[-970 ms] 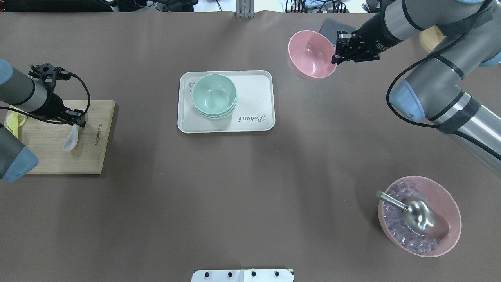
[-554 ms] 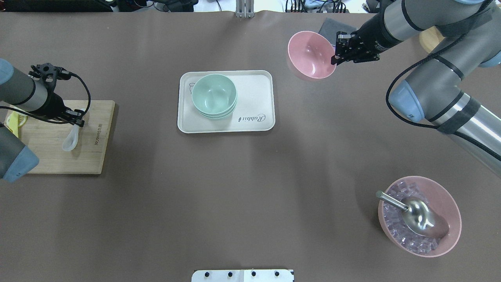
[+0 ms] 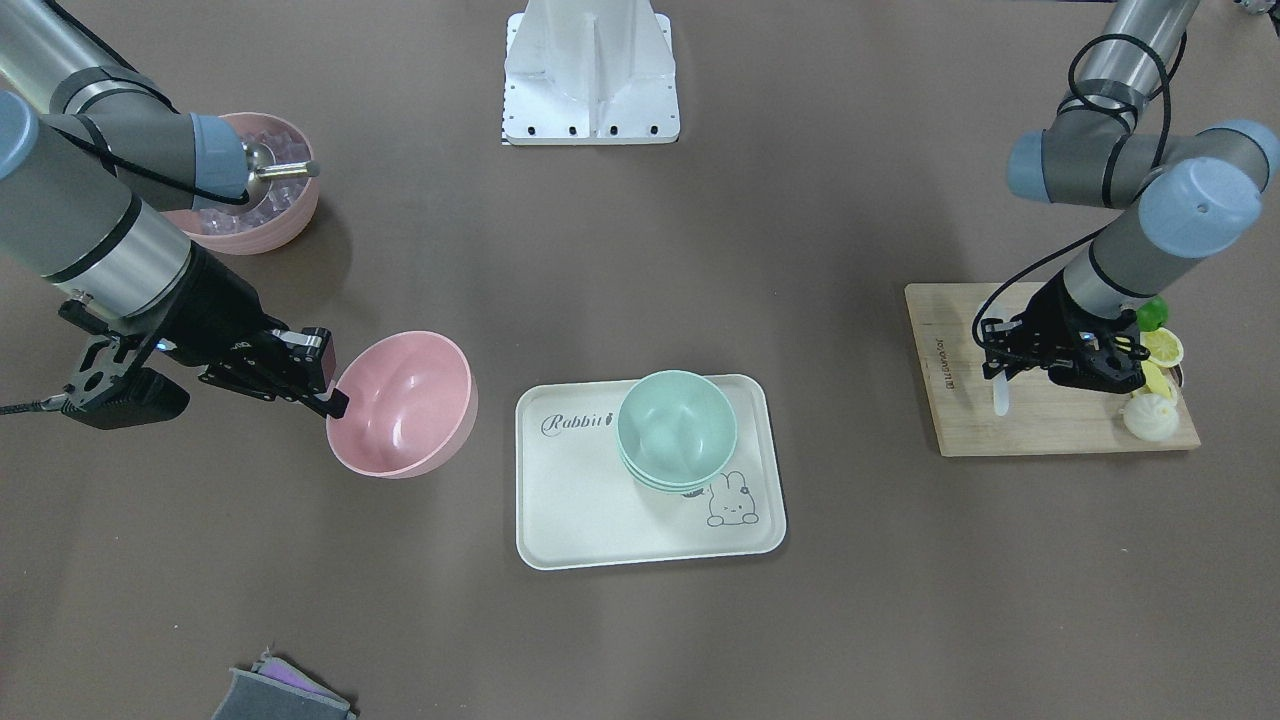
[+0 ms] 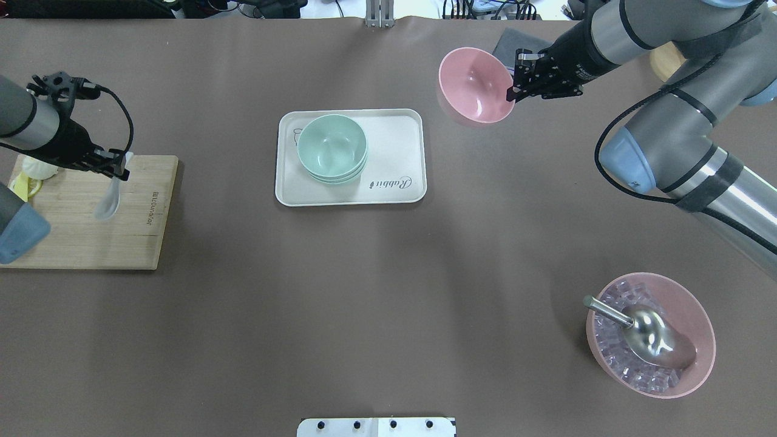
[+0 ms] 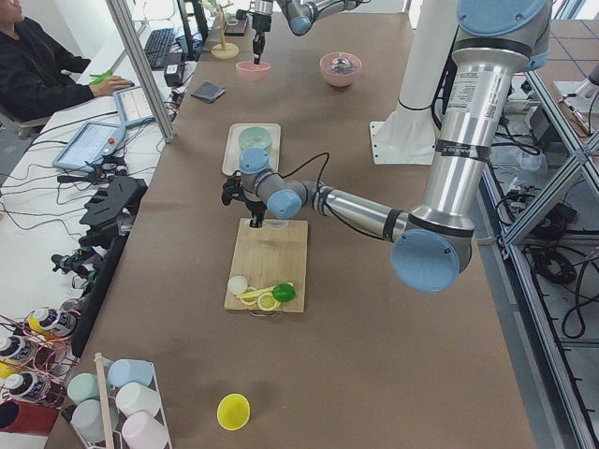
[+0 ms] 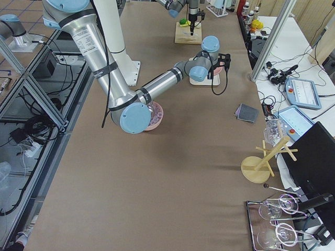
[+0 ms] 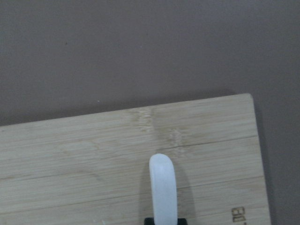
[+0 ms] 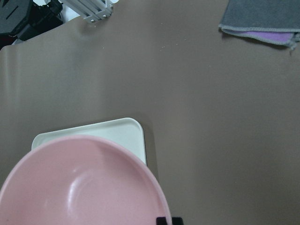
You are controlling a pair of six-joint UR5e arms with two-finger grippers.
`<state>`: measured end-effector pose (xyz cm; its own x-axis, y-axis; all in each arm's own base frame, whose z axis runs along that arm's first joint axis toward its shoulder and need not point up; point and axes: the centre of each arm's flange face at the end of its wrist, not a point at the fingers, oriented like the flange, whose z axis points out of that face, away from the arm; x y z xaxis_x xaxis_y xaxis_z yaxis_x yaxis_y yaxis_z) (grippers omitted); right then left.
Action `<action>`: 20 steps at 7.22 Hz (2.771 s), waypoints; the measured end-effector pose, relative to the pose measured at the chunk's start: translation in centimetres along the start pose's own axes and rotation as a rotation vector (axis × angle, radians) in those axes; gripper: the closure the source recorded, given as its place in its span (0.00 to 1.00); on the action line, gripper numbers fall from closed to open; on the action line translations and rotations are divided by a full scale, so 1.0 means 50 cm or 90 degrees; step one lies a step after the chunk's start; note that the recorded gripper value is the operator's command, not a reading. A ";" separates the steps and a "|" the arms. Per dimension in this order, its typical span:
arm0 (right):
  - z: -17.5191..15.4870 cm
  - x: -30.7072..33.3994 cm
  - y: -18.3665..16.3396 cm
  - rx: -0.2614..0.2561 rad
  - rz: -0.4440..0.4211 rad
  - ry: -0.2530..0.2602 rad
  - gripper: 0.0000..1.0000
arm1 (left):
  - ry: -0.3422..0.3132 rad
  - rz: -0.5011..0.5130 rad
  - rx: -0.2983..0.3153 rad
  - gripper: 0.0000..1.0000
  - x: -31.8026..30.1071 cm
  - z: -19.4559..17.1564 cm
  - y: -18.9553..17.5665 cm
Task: Stack pink bowl on green and place spoon
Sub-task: 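Carry the pink bowl onto the green bowl while the left lifts the spoon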
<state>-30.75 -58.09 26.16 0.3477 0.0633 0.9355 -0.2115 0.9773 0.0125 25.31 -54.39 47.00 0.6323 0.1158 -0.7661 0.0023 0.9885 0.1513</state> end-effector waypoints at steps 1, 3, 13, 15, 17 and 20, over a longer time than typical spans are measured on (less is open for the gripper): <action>0.020 -0.036 0.018 0.006 -0.002 -0.003 1.00 | 0.006 -0.014 0.011 1.00 0.019 -0.059 -0.034; 0.099 -0.157 0.083 0.052 0.027 -0.011 1.00 | 0.037 -0.037 0.017 1.00 0.039 -0.141 -0.076; 0.342 -0.307 0.209 0.120 0.077 -0.040 1.00 | 0.057 -0.060 0.030 1.00 0.072 -0.180 -0.109; 0.345 -0.315 0.225 0.113 0.087 -0.045 1.00 | 0.057 -0.060 0.030 1.00 0.072 -0.180 -0.108; 0.346 -0.318 0.230 0.111 0.096 -0.046 0.57 | 0.057 -0.060 0.029 1.00 0.071 -0.179 -0.108; 0.352 -0.312 0.229 0.113 0.091 -0.040 0.00 | 0.056 -0.061 0.029 1.00 0.069 -0.178 -0.108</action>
<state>-54.67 -51.42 17.93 0.2458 0.1807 0.9523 -0.4143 0.9078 -0.0653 20.60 -58.48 37.99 0.5566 0.0318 -0.8302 0.0954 0.9902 0.1019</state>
